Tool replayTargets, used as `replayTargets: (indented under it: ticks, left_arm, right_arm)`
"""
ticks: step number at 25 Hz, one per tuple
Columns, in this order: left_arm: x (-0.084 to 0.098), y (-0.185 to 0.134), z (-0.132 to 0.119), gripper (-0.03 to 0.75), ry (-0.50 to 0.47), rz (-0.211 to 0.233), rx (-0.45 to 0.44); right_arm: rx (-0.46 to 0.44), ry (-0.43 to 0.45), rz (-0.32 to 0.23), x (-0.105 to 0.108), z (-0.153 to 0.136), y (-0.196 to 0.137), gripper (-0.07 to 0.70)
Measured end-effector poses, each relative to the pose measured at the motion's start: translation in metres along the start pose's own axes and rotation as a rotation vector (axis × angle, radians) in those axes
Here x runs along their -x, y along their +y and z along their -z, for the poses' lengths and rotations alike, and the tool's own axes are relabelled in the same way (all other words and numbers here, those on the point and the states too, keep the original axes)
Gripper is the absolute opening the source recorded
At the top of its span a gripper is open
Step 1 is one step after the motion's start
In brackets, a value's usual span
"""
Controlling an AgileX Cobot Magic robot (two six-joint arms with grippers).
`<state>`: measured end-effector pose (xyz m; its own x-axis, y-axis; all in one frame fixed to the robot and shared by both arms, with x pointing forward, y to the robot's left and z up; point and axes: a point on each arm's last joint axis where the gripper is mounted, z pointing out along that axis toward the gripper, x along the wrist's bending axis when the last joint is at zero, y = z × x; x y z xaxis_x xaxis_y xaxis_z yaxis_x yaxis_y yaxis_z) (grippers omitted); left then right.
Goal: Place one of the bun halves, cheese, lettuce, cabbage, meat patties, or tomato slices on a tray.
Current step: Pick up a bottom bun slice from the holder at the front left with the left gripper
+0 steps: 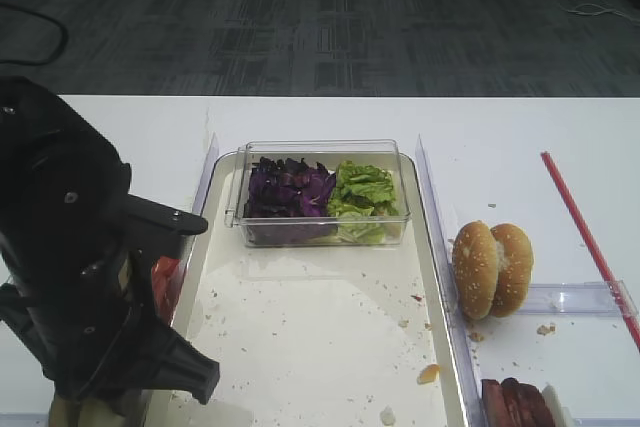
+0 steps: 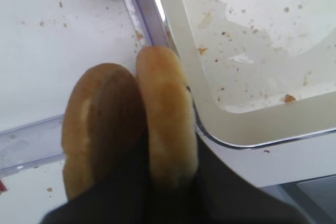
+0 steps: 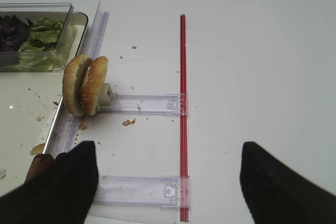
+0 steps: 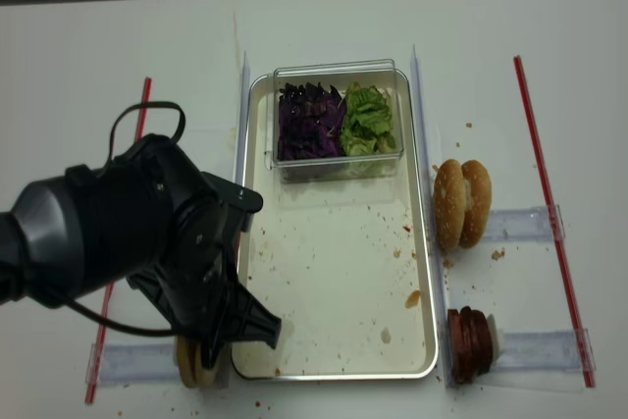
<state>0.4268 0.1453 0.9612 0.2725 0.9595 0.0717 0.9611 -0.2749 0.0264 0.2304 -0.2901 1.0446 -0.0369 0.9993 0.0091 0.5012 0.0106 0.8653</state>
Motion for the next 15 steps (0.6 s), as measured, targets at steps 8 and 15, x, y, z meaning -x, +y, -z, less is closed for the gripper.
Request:
replayTargets:
  ticks: [8,15]
  left_arm:
    - [-0.001,0.003,0.026,0.101,-0.041,0.006,0.095]
    - [-0.002,0.007,0.063,0.1,-0.106,0.02,0.223]
  right_arm:
    - [0.0,0.0,0.0,0.0,0.0,0.0,0.59]
    - [0.0,0.0,0.0,0.0,0.0,0.0,0.59]
